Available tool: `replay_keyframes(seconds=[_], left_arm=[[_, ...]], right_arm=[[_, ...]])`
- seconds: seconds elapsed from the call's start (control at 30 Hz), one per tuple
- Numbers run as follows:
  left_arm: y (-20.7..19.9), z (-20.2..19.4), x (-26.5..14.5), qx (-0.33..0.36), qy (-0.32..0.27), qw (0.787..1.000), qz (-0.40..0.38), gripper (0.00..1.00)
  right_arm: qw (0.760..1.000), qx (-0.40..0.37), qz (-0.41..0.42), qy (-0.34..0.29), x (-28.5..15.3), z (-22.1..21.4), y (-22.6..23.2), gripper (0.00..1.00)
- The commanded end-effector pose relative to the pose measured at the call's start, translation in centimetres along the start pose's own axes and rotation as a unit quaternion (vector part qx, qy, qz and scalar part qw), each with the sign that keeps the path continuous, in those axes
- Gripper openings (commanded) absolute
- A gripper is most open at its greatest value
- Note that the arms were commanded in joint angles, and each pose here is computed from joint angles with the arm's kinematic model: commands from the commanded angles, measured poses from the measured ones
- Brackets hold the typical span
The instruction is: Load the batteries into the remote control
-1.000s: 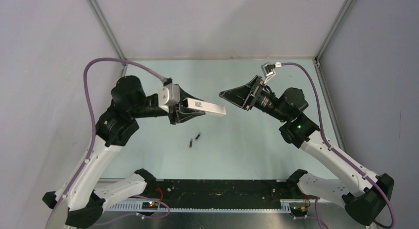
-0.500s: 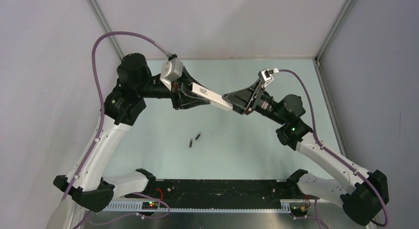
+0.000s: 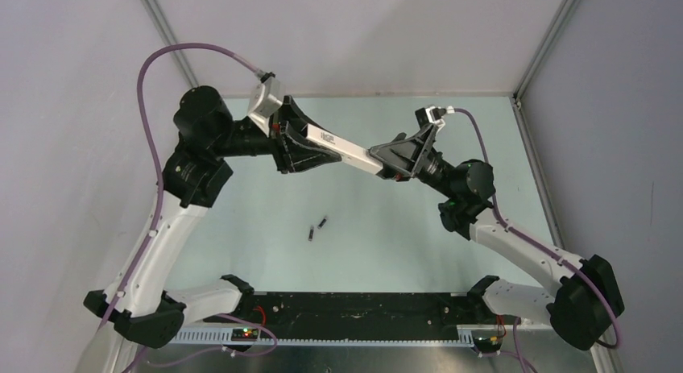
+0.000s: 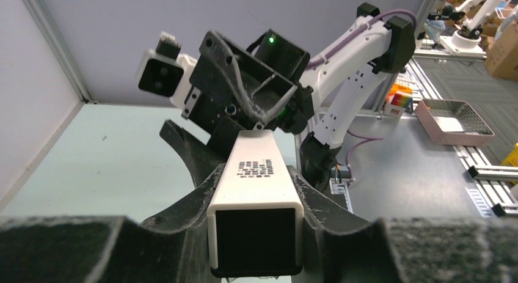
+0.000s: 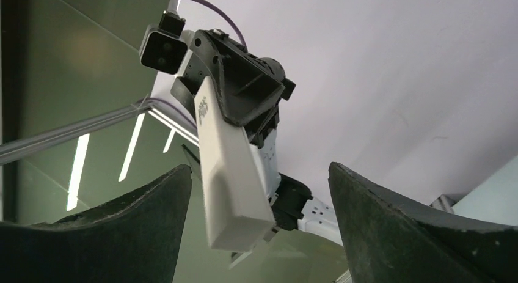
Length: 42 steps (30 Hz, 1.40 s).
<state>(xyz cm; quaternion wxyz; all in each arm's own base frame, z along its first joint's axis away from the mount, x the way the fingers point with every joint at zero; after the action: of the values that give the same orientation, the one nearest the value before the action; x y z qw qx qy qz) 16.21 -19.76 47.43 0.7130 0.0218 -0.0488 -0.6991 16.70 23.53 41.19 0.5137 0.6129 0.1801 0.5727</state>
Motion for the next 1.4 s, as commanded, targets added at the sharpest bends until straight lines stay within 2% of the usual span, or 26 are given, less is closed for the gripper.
replay_keyframes(seconds=[0.0,0.17,0.33,0.53,0.8,1.03,1.37], left_arm=[[-0.7,2.4,-0.6,0.031,-0.039,0.999,0.019,0.00],[-1.2,2.0,-0.6,0.046,-0.041,0.998,-0.009,0.00],[-2.0,1.7,-1.1,0.101,-0.045,0.993,-0.030,0.00],[-2.4,2.0,-1.2,0.139,-0.060,0.988,-0.040,0.00],[-1.7,2.1,-0.8,0.141,-0.064,0.987,-0.032,0.00],[-1.2,2.5,-0.8,0.145,-0.079,0.986,-0.003,0.00],[0.0,3.2,-1.2,0.119,-0.105,0.987,0.021,0.00]], right_arm=[[0.997,0.016,0.064,0.029,0.4,-1.1,2.1,0.85],[0.995,0.036,0.075,0.047,1.0,-1.5,2.8,0.80],[0.992,0.063,0.082,0.076,1.6,-1.9,3.0,0.71],[0.989,0.074,0.080,0.099,2.2,-2.4,3.1,0.68],[0.986,0.084,0.073,0.125,2.4,-3.2,2.8,0.60],[0.982,0.092,0.074,0.144,2.4,-3.4,1.9,0.38],[0.981,0.109,0.072,0.142,1.4,-3.3,0.5,0.35]])
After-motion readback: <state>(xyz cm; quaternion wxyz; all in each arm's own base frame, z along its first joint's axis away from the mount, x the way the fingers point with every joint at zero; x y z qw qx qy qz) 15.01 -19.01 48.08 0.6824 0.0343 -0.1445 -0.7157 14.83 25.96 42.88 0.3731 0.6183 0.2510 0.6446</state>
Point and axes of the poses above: each gripper's point midway between its finger pads, its own x axis out along the fingers, its own y axis along the line the jaws close on, z = x × y, the point moved 7 cm from there along -x, back along the fingers, and after that the axes turned 9 degrees about x, right-handed, at the moved point
